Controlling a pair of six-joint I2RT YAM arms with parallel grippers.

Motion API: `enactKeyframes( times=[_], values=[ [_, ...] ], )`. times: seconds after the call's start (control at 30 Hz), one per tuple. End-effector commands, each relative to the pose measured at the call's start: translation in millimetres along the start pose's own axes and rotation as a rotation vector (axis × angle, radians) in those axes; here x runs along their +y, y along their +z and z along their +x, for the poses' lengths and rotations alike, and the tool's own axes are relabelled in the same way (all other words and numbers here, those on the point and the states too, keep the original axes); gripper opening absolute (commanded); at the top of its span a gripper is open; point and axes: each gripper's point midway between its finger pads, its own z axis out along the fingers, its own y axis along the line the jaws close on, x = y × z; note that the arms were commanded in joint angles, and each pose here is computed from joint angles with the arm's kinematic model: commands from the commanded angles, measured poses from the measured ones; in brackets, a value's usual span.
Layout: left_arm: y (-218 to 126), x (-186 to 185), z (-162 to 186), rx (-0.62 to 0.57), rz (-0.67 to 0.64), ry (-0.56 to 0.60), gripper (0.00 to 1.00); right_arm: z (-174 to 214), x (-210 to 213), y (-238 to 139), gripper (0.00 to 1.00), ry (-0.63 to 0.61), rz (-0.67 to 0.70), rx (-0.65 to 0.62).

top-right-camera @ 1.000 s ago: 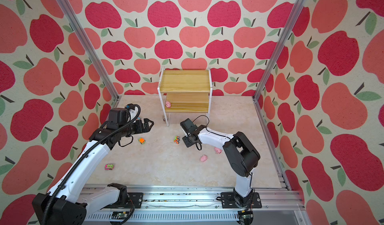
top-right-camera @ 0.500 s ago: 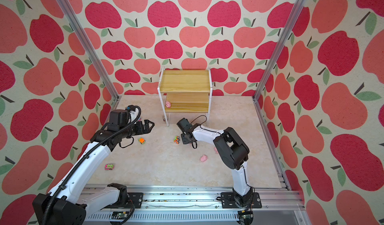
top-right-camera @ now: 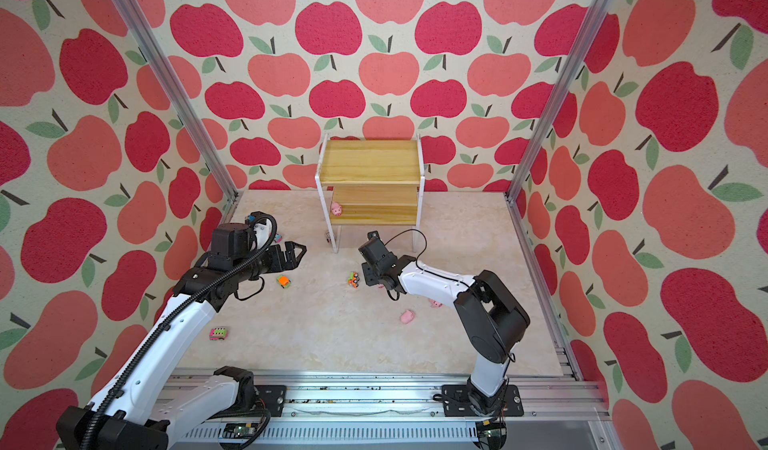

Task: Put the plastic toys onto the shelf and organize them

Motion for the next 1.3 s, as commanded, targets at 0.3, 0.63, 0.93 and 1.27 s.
enactKeyframes(
  times=[0.3,0.63,0.93,1.27],
  values=[
    [-4.5,-10.2,-3.0,-0.031,0.044,0.045,0.99,45.3,-2.6,-12.3,0.59,0.141,-0.078,-0.274],
    [-6.4,-10.4,-2.9,-0.038,0.033,0.058,0.99,62.0,1.9,1.6,0.55,0.117,-0.104,-0.265],
    [-9.1,-8.3,-2.8,-0.048,0.019,0.065,0.99,59.4,1.9,20.0,0.53,0.106,-0.083,-0.25],
    [-8.7,-9.5,-2.2,-0.047,0.02,0.072,0.99,60.7,-6.7,30.0,0.44,0.107,-0.073,-0.238]
  ],
)
